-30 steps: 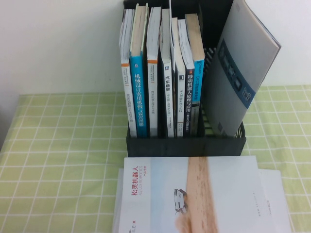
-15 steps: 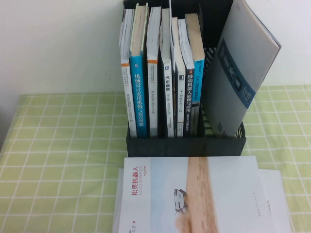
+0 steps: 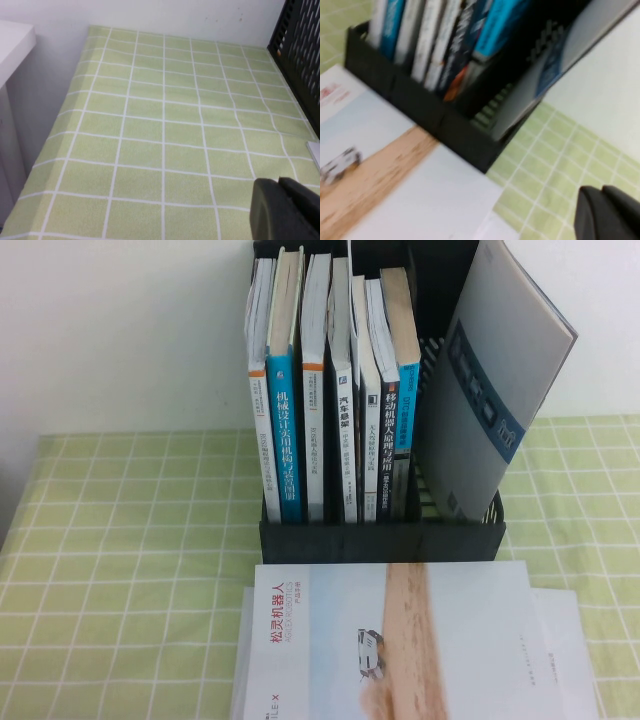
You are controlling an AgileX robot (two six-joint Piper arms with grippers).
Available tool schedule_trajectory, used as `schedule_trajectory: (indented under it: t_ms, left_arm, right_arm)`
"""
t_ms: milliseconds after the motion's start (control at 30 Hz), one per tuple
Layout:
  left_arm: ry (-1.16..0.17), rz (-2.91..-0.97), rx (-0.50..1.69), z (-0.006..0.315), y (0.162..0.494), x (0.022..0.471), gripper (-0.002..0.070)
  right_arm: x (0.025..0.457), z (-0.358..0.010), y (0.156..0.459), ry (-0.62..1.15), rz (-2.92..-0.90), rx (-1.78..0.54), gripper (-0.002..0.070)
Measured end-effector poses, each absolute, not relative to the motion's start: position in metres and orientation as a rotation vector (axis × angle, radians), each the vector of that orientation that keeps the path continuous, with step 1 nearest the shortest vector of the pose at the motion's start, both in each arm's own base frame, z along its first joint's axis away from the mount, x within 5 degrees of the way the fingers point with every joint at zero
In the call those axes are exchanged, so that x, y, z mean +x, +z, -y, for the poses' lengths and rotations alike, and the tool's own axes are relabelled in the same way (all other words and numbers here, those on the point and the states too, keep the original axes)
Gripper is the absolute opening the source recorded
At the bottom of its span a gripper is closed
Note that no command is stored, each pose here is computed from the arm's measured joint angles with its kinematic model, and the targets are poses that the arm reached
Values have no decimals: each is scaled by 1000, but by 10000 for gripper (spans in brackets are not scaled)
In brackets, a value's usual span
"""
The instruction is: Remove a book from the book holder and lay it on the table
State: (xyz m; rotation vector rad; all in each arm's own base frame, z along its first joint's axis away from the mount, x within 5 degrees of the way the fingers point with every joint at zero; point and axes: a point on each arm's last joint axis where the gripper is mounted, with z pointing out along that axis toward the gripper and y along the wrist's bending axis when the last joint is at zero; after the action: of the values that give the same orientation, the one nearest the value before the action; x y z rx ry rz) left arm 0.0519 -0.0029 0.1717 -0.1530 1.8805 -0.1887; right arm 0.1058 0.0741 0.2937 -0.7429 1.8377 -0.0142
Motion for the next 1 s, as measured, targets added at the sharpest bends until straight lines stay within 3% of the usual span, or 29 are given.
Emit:
schedule_trajectory:
  t_ms: [267, 467, 733, 1000]
  left_arm:
    - [-189, -1880, -153, 3, 172, 52, -3]
    - [-189, -1880, -153, 3, 172, 52, -3]
    - [-189, -1880, -153, 3, 172, 52, -3]
    - [-187, -1881, -151, 3, 172, 52, -3]
  right_arm:
    - [106, -22, 313, -109, -1785, -339, -1]
    - [79, 12, 323, -34, -1701, 108, -2]
    - [31, 34, 333, -62, -1484, 278, -2]
    - [23, 33, 288, -47, -1490, 398, -2]
